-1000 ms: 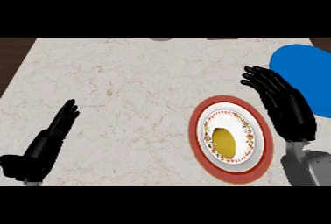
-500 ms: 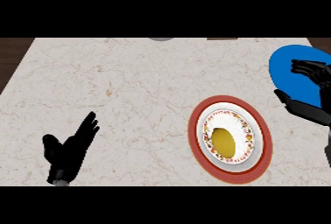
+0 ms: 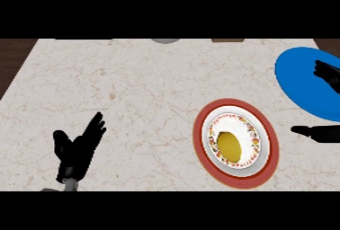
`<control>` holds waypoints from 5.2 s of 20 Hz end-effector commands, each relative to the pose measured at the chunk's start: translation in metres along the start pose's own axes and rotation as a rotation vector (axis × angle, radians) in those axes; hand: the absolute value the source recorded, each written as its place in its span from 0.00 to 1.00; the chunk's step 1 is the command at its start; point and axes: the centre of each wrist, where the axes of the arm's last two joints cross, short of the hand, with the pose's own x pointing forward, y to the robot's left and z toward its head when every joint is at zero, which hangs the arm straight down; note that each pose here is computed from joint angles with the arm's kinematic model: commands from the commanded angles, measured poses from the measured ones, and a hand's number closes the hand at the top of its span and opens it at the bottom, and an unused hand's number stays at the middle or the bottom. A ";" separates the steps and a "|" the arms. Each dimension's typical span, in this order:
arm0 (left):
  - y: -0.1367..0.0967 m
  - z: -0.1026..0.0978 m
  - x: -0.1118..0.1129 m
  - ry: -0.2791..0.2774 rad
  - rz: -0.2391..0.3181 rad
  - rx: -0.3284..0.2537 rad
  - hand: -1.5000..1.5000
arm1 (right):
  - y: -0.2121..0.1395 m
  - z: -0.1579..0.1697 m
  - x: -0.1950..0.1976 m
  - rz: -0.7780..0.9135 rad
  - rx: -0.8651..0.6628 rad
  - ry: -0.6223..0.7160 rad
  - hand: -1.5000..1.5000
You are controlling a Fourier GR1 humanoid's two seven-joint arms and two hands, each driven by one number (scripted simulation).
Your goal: Pick the lemon from the plate and place it in the plate
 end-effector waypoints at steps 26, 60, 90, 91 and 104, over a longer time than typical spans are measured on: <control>0.006 0.002 0.000 0.017 -0.004 -0.012 0.50 | 0.133 -0.004 0.063 0.450 0.535 0.329 0.00; -0.001 0.002 0.006 0.019 -0.001 0.003 0.50 | 0.201 0.014 0.006 0.708 0.636 0.291 1.00; -0.008 -0.005 0.013 0.007 -0.001 -0.002 0.50 | 0.106 0.039 0.069 0.365 -0.423 0.251 1.00; -0.023 -0.007 0.007 0.033 0.006 0.001 0.50 | 0.091 0.048 0.064 0.333 -0.439 0.243 1.00; -0.013 -0.008 0.001 0.017 -0.011 -0.033 0.50 | 0.006 -0.013 -0.047 0.376 -0.744 0.270 1.00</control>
